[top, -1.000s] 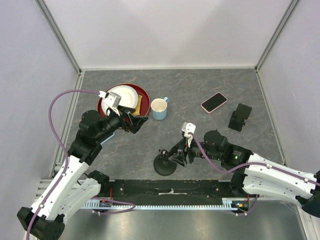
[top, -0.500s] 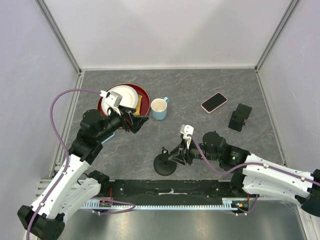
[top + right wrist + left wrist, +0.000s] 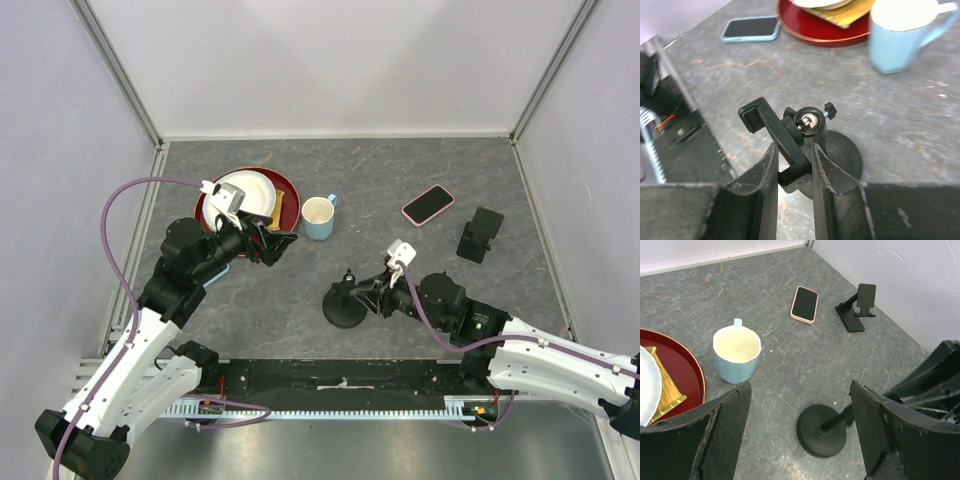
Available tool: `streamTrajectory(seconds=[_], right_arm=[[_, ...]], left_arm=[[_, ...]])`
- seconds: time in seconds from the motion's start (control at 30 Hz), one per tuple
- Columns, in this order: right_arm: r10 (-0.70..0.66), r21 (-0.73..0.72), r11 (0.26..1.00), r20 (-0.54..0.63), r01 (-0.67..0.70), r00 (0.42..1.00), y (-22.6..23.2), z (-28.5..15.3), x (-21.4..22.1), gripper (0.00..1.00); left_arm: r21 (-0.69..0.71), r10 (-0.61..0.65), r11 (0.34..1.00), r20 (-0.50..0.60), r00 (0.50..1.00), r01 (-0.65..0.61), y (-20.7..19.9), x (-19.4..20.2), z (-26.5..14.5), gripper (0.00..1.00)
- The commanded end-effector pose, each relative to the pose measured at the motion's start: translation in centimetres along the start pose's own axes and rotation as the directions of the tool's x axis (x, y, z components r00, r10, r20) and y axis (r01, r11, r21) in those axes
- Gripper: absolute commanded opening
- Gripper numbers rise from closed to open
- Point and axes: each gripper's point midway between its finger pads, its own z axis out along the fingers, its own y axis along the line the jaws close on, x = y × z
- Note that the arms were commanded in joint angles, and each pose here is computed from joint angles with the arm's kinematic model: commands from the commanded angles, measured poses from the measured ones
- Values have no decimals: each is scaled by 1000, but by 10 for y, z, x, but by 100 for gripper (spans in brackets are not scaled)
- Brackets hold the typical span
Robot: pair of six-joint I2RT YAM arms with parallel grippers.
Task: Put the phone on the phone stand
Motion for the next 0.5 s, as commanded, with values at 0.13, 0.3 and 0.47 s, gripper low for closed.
streamTrajectory(seconds=[0.13,0.3,0.47], right_arm=[[-25,212,977,216,-22,976,-37,-3,-50,0],[-55,144,989,256,18,965,-25,2,-59,0],[-104,122,990,247,76,964,-25,14,-66,0]], left_arm=[[40,-2,999,45,999,0,-13,-21,-2,86],[51,-4,999,36,999,2,-14,-20,-1,86],[40,0,999,43,999,-2,-13,-21,-2,86]])
